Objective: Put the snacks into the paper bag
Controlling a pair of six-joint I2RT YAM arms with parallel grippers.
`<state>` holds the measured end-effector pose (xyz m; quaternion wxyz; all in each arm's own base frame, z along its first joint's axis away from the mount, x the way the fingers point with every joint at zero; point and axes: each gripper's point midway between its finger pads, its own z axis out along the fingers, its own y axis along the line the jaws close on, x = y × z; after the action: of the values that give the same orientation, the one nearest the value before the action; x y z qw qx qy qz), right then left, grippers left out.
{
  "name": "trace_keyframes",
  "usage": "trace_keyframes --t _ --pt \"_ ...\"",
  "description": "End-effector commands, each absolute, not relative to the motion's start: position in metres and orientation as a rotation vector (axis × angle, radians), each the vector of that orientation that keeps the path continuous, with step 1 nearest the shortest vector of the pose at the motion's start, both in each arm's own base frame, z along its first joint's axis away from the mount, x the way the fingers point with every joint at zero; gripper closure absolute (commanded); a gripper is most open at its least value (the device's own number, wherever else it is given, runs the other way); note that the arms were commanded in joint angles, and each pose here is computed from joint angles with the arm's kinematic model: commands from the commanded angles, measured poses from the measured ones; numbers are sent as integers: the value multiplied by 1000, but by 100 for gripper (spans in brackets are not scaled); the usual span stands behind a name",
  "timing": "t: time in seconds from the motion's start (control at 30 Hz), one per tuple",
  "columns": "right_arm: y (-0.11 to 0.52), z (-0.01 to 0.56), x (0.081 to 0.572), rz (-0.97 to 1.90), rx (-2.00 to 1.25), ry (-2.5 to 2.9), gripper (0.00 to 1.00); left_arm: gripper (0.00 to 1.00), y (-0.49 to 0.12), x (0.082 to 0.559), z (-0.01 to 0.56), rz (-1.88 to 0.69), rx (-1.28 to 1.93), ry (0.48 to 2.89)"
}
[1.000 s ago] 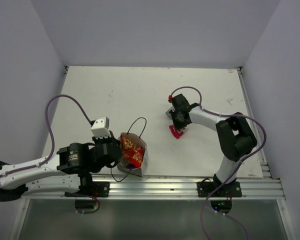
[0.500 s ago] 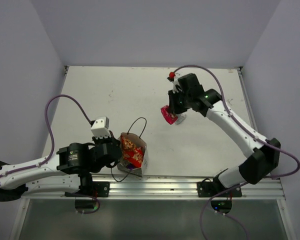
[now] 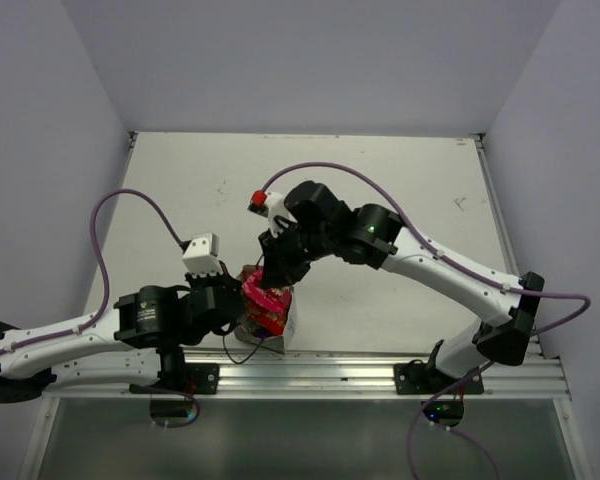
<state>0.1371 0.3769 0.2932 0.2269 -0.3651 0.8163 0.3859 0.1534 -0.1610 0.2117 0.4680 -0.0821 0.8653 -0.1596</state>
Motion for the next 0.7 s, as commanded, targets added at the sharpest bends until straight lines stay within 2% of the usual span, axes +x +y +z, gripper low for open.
trace_keyframes --t 0.0,0.2,0.47,0.67 --pt "386 285 107 1118 -1064 2306 100 100 -169 158 223 -445 -234 2079" --pt "391 262 96 1046 -1136 2356 100 100 -169 158 224 -450 -234 2079" --pt "386 235 121 826 -1107 2366 100 100 -167 157 223 -452 -240 2077" --pt "400 227 132 767 -1129 2357 100 100 -165 157 223 -450 -243 2074"
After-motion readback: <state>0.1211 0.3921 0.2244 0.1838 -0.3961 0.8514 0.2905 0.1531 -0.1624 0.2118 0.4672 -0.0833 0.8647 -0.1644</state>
